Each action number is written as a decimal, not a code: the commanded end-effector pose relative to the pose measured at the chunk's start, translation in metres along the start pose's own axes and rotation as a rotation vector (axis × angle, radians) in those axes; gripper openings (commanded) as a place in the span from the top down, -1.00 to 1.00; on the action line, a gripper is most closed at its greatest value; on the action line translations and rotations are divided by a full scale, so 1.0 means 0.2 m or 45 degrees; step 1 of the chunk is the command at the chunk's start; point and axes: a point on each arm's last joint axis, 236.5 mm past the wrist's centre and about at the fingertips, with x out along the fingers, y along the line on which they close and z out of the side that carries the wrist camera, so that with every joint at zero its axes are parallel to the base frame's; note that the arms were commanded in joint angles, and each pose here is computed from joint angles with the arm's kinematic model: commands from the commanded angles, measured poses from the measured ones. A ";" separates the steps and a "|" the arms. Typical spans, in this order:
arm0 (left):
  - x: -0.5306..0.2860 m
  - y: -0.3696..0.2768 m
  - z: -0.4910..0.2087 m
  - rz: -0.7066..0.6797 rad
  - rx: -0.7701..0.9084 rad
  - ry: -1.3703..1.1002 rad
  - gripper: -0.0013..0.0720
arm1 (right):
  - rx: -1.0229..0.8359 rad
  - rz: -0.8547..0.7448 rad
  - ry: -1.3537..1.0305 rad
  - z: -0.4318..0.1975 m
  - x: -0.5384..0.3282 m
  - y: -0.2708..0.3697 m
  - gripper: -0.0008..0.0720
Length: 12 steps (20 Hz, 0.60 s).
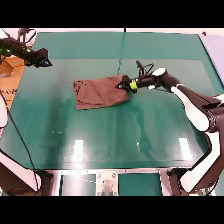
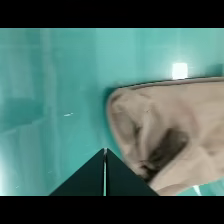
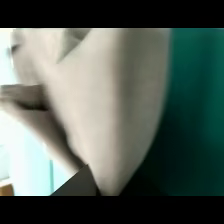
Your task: Fold the shirts.
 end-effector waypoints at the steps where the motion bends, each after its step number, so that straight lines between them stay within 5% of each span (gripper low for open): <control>1: 0.00 0.06 -0.01 0.063 -0.021 0.011 0.90 | -0.199 0.099 -0.167 0.24 -0.36 0.43 0.94; 6: 0.00 0.05 -0.04 0.057 -0.021 0.044 0.90 | -0.148 -0.175 -0.579 0.53 -1.35 0.43 0.94; 12: -0.01 0.04 -0.07 0.046 -0.022 0.071 0.90 | 0.270 -0.598 -0.876 0.37 -2.35 -0.23 0.94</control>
